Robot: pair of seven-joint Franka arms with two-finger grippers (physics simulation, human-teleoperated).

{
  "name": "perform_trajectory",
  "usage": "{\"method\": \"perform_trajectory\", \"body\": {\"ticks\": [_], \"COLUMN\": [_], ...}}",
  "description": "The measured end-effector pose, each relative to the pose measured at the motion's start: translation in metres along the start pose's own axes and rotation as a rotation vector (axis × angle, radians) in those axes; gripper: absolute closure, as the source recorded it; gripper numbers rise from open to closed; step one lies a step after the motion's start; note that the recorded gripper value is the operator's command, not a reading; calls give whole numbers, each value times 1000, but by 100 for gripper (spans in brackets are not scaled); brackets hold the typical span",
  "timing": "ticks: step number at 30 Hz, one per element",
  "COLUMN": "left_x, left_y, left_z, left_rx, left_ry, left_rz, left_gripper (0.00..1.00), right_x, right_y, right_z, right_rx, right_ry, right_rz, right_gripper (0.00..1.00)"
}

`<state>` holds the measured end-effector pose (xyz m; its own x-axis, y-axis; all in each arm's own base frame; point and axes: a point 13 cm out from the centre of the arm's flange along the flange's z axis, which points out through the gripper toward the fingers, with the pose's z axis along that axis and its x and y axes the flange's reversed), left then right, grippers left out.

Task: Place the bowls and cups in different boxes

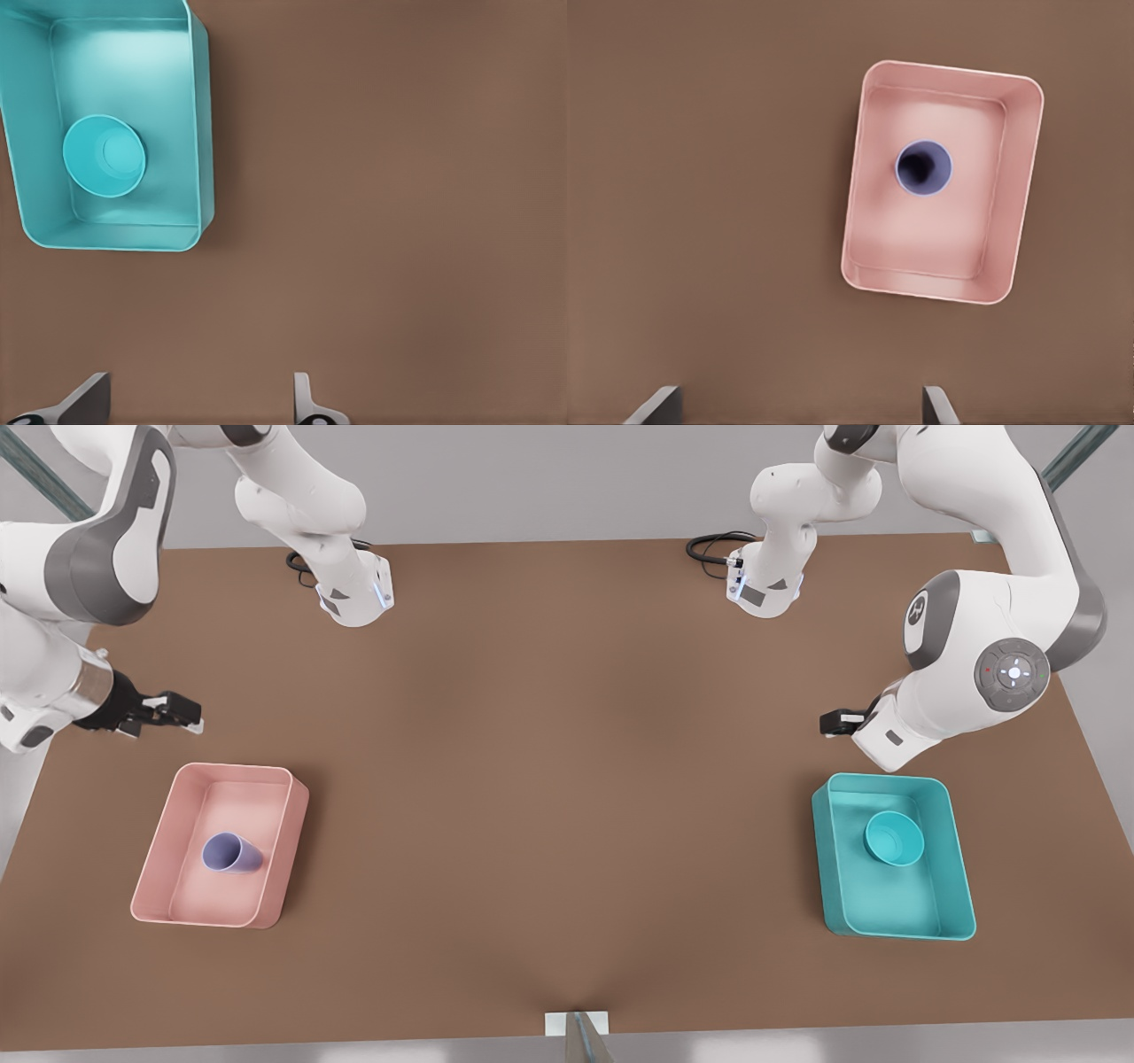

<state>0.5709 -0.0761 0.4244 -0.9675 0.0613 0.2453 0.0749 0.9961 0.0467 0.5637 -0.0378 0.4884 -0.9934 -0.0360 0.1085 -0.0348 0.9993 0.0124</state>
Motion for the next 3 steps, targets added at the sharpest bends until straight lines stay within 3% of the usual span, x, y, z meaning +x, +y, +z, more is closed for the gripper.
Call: {"method": "perform_trajectory", "body": {"ticks": [3], "left_x": [0], "left_y": [0], "left_z": [0], "left_rx": [0], "left_ry": [0], "left_rz": [1], "left_gripper": [0], "right_x": [2], "right_y": [3], "right_z": [4], "right_rx": [4], "right_ry": [18], "right_rz": [9], "right_gripper": [0]}}
